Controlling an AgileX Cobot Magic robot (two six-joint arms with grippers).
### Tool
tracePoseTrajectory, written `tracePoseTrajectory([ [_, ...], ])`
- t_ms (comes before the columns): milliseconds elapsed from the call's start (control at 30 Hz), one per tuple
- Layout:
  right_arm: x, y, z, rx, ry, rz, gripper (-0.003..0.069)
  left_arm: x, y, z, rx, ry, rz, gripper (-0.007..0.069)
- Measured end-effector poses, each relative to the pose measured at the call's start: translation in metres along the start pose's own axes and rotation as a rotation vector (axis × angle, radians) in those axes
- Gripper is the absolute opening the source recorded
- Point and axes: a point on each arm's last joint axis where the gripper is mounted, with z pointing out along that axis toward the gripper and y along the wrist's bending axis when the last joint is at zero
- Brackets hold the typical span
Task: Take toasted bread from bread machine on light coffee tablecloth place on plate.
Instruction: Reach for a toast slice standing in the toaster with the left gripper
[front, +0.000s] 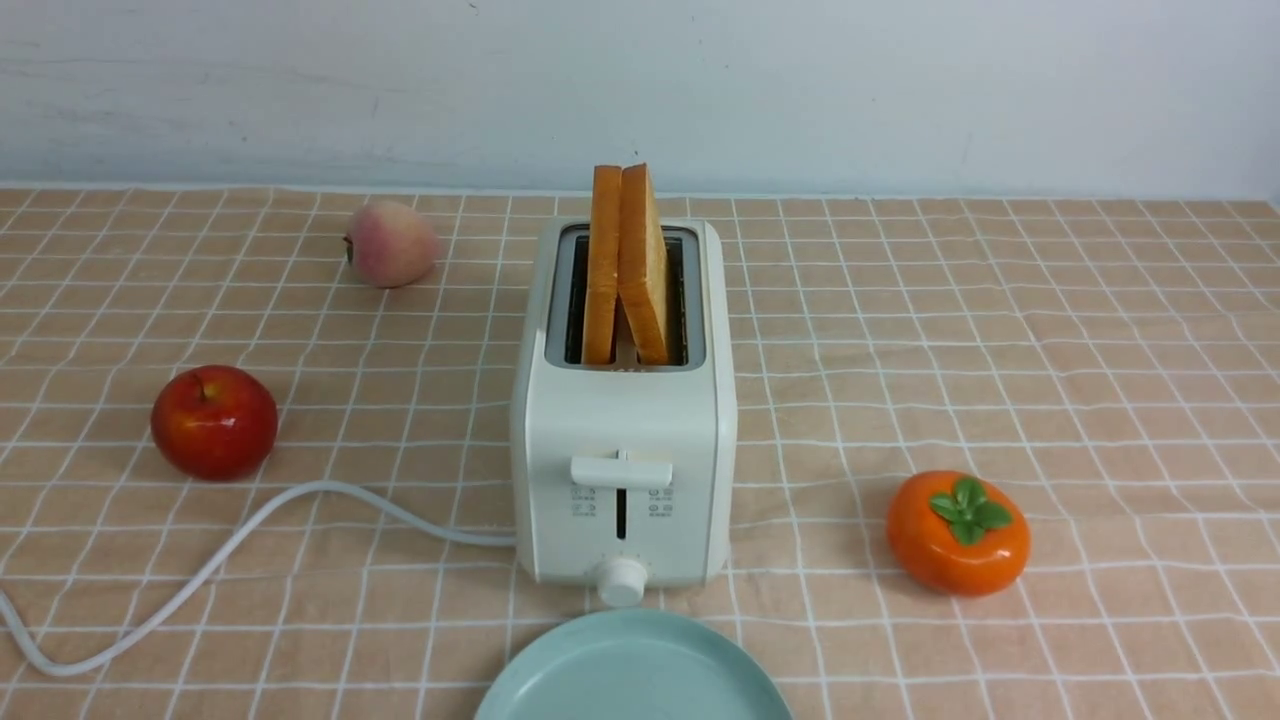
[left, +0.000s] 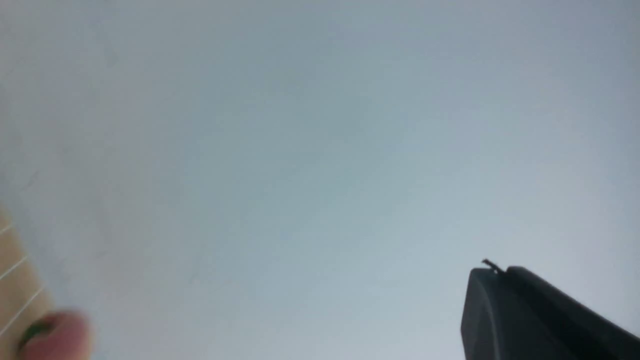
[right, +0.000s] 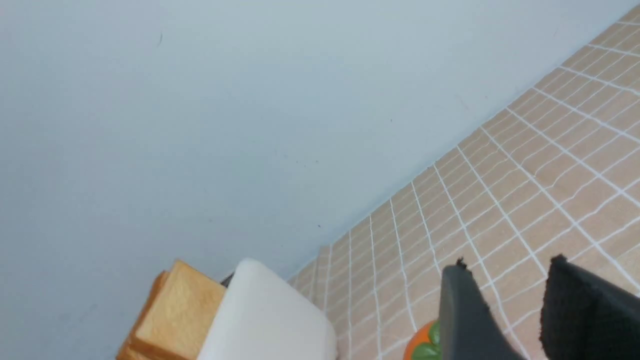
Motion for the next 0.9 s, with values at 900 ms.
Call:
tracePoseTrajectory([
  [900, -0.058, 0.104, 0.069, 0.124, 1.071, -0.605, -0.0018, 0.133, 0.014, 0.195, -0.55, 1.587, 0.619, -0.0014],
])
